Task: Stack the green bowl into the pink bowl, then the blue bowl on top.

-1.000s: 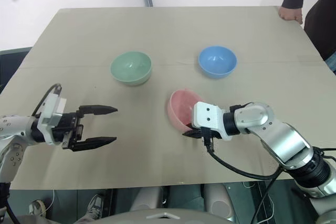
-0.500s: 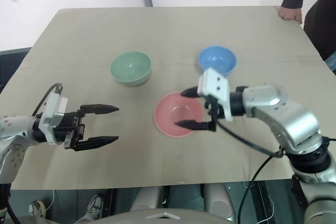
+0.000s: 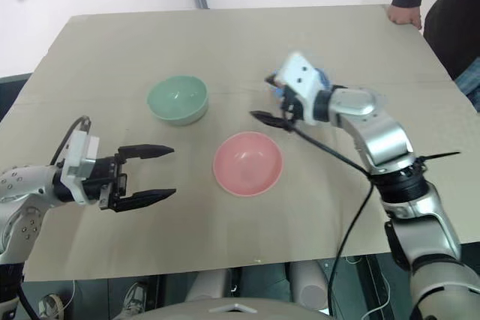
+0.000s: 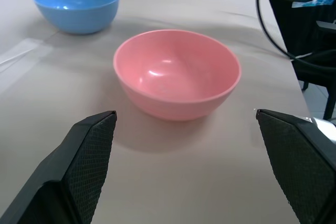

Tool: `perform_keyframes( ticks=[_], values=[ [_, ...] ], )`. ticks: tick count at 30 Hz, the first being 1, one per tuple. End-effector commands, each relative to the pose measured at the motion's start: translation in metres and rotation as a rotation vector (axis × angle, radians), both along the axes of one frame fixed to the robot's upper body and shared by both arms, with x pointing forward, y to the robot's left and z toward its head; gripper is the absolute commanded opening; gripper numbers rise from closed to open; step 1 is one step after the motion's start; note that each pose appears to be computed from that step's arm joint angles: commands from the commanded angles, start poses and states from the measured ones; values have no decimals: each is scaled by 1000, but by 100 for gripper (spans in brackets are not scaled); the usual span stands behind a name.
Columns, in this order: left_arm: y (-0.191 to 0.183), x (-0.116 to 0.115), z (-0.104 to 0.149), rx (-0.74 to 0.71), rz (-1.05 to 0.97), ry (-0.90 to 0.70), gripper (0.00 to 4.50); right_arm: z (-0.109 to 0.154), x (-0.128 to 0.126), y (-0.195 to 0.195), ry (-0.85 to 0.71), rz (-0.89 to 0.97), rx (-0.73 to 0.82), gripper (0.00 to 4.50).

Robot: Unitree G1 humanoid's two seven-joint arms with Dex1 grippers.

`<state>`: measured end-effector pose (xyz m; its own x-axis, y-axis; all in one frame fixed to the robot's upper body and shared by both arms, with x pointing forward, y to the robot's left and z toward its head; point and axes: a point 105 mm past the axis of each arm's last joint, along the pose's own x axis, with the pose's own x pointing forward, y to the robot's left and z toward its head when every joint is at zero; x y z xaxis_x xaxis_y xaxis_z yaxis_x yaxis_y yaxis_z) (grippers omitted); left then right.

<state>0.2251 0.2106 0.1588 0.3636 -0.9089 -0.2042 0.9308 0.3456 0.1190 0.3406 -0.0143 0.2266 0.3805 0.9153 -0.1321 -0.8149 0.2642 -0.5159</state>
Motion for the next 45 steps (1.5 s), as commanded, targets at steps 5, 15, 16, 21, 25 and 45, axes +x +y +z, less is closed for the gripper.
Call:
perform_keyframes(
  ticks=[5, 15, 16, 21, 25, 45],
  values=[
    [15, -10, 9, 14, 74, -46, 450, 3, 0, 56, -193, 153, -106, 444],
    [16, -21, 12, 9, 128, -63, 450, -18, 10, 99, -344, 205, -240, 444],
    [16, -22, 13, 10, 133, -65, 450, -20, 10, 101, -352, 208, -249, 444],
    [19, -21, 16, -4, 185, -82, 450, -26, 18, 108, -396, 197, -297, 444],
    [25, -12, 25, -36, 269, -134, 450, -10, 22, 110, -354, 176, -211, 444],
    [37, 84, 87, 683, 380, -444, 450, -10, -91, -136, 210, -253, -71, 444]
  ],
)
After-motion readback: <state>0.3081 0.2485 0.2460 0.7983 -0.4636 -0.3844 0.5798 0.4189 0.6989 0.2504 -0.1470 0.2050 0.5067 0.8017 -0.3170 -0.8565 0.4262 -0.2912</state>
